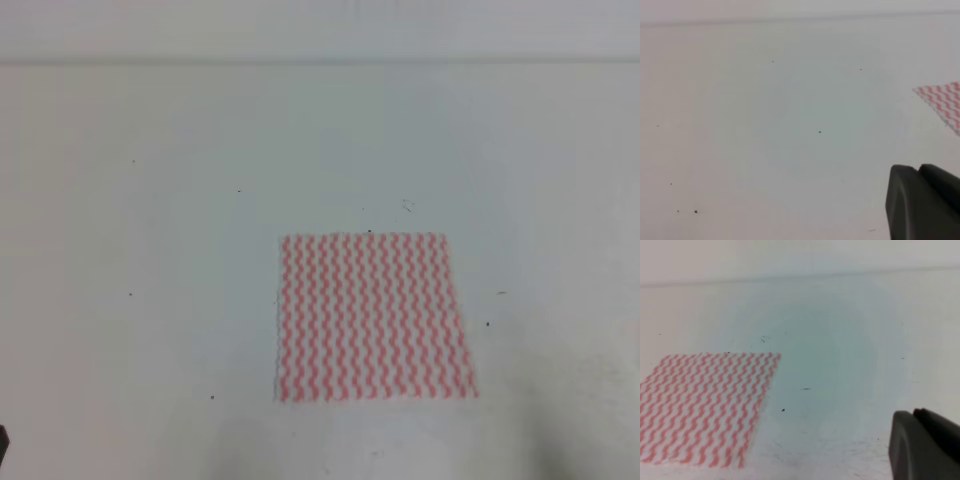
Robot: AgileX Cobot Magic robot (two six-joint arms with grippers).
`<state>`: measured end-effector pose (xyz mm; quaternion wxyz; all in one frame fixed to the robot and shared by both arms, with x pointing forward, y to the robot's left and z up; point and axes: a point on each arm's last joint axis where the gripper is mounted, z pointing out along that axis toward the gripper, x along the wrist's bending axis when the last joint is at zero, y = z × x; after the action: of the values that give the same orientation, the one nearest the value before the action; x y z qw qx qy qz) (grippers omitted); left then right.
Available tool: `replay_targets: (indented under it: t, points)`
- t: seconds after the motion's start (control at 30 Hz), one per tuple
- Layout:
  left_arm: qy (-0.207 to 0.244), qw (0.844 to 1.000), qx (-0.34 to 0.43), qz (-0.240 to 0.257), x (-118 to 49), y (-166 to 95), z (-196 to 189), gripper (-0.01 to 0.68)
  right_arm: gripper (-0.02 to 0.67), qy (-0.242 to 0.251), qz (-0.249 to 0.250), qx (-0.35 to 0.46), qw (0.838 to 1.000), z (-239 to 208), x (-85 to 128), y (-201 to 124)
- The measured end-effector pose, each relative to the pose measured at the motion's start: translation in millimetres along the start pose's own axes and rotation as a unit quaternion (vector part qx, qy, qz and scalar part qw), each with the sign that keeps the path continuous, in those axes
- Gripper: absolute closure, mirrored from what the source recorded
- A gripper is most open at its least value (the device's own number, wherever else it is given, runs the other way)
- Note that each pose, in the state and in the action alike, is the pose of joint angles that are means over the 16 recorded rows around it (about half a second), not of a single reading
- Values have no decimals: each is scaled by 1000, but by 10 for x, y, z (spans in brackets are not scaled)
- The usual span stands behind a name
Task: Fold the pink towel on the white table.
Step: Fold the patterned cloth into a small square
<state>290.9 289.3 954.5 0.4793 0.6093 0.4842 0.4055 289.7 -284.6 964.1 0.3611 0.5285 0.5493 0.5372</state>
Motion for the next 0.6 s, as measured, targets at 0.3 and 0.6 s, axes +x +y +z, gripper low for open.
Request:
replay_targets:
  t: [0.3, 0.6]
  points:
    - [0, 1000, 3, 0, 0, 13, 1, 675, 667, 0, 0, 2, 1000, 4, 0, 3]
    - [-1, 1000, 4, -1, 0, 24, 0, 675, 667, 0, 0, 0, 1000, 1, 1, 11]
